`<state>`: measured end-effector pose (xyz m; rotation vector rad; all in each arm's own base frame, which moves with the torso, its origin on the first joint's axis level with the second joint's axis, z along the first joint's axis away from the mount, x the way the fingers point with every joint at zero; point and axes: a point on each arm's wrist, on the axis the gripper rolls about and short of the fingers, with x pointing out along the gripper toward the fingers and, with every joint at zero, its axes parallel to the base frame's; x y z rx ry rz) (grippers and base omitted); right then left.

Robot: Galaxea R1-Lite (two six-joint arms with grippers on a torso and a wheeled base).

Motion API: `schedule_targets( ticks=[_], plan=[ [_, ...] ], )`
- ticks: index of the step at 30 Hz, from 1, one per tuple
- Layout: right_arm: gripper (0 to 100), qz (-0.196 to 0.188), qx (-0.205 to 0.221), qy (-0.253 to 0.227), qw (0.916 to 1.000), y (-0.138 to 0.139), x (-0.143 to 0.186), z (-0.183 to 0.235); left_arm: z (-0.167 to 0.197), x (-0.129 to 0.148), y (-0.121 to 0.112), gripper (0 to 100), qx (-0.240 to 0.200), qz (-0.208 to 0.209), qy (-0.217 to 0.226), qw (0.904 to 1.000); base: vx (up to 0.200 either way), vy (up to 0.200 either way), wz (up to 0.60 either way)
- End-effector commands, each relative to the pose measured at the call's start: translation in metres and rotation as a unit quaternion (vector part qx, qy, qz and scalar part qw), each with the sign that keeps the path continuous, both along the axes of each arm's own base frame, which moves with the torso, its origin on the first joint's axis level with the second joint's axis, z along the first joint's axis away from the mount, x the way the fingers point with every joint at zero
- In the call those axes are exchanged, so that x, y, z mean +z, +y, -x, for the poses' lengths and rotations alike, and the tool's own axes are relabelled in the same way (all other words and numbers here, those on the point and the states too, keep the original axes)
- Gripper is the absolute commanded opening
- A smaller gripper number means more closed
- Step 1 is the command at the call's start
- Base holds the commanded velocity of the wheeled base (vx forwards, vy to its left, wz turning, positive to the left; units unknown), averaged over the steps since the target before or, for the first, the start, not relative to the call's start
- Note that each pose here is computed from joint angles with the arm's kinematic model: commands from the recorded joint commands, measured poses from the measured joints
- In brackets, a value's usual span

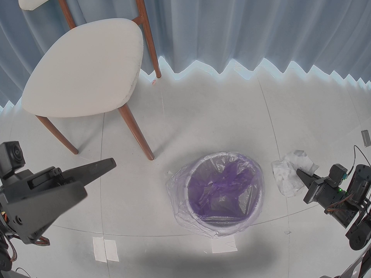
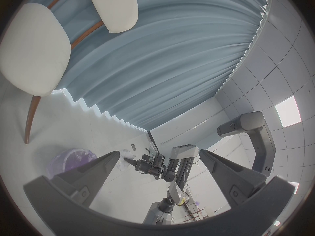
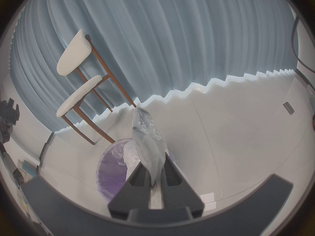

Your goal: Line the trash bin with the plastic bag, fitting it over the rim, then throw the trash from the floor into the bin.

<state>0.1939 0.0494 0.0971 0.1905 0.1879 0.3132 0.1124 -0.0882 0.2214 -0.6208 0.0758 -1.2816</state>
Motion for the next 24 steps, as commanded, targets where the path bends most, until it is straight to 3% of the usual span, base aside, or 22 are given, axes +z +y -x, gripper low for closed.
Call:
schedule_targets(
  ticks=[1, 11, 22, 24],
  plan=[
    [0, -0.012, 0.032, -0.012, 0.9993, 0.014, 0.004, 0.001, -0.002, 0.005, -0.001, 100, -0.001, 0.005, -0.005, 1.0, 0.0, 0.0, 0.0],
    [0, -0.041, 0.098, -0.002, 0.9943, 0.042, 0.005, 0.01, -0.003, 0.014, 0.0, 100, -0.002, 0.023, -0.002, 0.9997, 0.0, -0.2, 0.0],
    [0, -0.045, 0.11, -0.016, 0.9927, 0.061, 0.008, 0.006, -0.002, 0.013, 0.001, 100, 0.002, 0.02, -0.009, 0.9998, 0.0, -0.2, 0.0],
    [0, -0.046, 0.12, -0.018, 0.9916, 0.067, 0.009, 0.005, -0.001, 0.014, 0.002, 100, 0.009, 0.021, -0.018, 0.9996, 0.0, 0.0, 0.0]
  ],
)
